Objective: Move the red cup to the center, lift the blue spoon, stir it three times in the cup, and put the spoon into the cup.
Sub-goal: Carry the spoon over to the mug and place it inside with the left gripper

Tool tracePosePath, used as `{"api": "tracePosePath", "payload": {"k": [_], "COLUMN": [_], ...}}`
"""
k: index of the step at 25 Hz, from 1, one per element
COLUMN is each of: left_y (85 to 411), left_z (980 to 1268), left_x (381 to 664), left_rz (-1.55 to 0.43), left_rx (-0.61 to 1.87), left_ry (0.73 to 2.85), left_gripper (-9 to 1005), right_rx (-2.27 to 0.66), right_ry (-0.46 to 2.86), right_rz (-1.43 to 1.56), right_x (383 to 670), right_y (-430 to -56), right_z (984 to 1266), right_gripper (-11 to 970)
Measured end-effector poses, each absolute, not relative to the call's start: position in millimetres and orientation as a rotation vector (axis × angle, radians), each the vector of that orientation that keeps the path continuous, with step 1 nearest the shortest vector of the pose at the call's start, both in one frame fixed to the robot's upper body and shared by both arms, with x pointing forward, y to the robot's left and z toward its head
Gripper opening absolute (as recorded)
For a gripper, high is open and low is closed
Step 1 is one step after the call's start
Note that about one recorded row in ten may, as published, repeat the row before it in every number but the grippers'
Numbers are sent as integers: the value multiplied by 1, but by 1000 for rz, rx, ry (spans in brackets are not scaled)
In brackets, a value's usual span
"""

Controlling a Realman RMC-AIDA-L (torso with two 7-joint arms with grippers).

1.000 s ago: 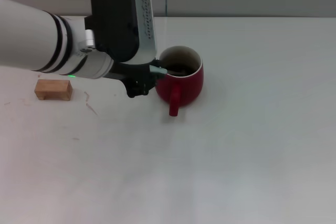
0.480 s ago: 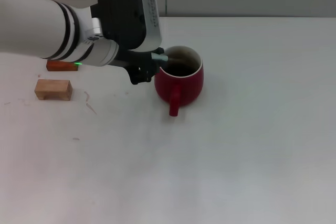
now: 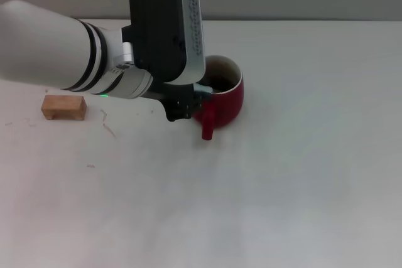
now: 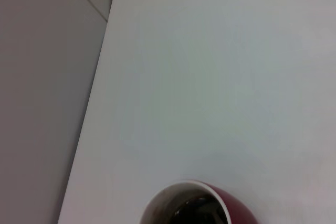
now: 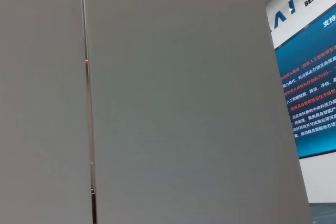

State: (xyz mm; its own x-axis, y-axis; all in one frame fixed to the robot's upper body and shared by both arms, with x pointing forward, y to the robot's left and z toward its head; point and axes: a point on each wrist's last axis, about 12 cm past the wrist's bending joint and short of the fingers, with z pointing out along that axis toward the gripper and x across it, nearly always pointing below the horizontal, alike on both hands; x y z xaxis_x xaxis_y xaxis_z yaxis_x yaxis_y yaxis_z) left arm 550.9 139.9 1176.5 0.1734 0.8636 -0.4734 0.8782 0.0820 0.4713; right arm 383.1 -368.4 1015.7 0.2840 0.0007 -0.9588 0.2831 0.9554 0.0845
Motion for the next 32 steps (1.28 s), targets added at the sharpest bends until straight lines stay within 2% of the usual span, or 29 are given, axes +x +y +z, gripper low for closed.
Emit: {"api": "tracePosePath", "payload": {"k": [8, 17, 24, 32], "left_y": [155, 135, 124, 134], "left_z": [1177, 1184, 1185, 1183], "left_x": [558, 570, 557, 552], "left_rz": [-1, -1, -25, -23], "left_rx": [1688, 1705, 1735, 1713], "left_ry": [1702, 1633, 1585, 1605], "left_gripper": [169, 166, 159, 153], "right_rx": [252, 252, 246, 246], "right_ry": [1269, 1268, 1271, 1271], "right_rz": [-186, -189, -182, -181], "right_x": [384, 381, 381, 381], "right_y": [-367, -367, -366, -366], "right_z": [1016, 1016, 1016, 1016], "right_gripper": [763, 763, 763, 763]}}
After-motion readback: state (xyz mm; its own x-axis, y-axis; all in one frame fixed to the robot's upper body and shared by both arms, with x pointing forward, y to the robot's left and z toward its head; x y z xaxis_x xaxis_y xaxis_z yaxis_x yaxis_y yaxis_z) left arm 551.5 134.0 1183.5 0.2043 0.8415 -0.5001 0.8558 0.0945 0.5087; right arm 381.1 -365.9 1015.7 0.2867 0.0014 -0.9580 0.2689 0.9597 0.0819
